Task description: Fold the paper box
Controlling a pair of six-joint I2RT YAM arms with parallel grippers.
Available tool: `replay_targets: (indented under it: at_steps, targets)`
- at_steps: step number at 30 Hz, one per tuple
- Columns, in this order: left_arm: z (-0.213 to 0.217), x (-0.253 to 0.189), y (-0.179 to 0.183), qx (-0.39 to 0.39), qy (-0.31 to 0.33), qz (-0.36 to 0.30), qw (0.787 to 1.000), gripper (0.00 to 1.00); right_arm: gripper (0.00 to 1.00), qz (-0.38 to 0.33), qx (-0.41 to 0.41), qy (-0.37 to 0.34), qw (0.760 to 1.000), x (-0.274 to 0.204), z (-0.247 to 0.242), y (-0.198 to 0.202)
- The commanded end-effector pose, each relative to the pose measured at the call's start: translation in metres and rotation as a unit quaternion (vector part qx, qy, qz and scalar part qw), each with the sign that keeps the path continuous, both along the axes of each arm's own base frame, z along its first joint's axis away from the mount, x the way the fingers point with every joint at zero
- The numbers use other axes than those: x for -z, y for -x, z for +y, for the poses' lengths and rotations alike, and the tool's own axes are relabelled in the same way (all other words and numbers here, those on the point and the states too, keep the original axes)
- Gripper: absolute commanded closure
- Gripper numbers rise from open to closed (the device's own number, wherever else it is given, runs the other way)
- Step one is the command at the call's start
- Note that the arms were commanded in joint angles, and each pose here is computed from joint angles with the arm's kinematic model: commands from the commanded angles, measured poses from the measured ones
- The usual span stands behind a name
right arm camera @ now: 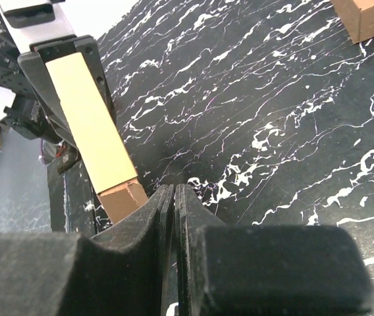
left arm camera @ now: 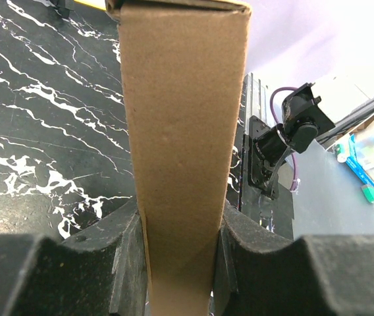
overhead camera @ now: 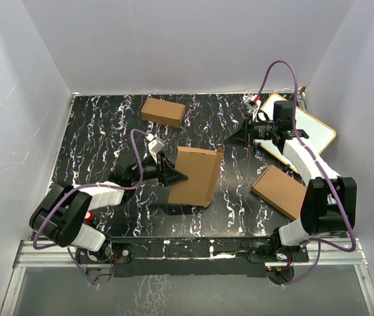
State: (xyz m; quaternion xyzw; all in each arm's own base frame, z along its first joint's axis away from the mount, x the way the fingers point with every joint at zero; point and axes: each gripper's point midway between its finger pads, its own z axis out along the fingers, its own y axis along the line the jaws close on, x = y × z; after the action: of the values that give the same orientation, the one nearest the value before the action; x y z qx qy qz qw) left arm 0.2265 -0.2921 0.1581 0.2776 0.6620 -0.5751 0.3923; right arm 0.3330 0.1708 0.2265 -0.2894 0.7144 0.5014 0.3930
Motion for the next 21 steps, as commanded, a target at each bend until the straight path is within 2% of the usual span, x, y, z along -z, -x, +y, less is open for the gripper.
replay_targets:
  at_steps: [1,21]
  targets:
    - [-0.002,-0.019,-0.004,0.009,0.017,-0.043,0.999,0.98,0.88,-0.072,-0.018,0.018,0.997,-0.02,0.007,0.0]
    - [-0.001,-0.017,-0.007,-0.002,0.011,-0.04,0.999,0.98,0.91,-0.131,-0.04,0.054,0.989,-0.022,0.015,0.02]
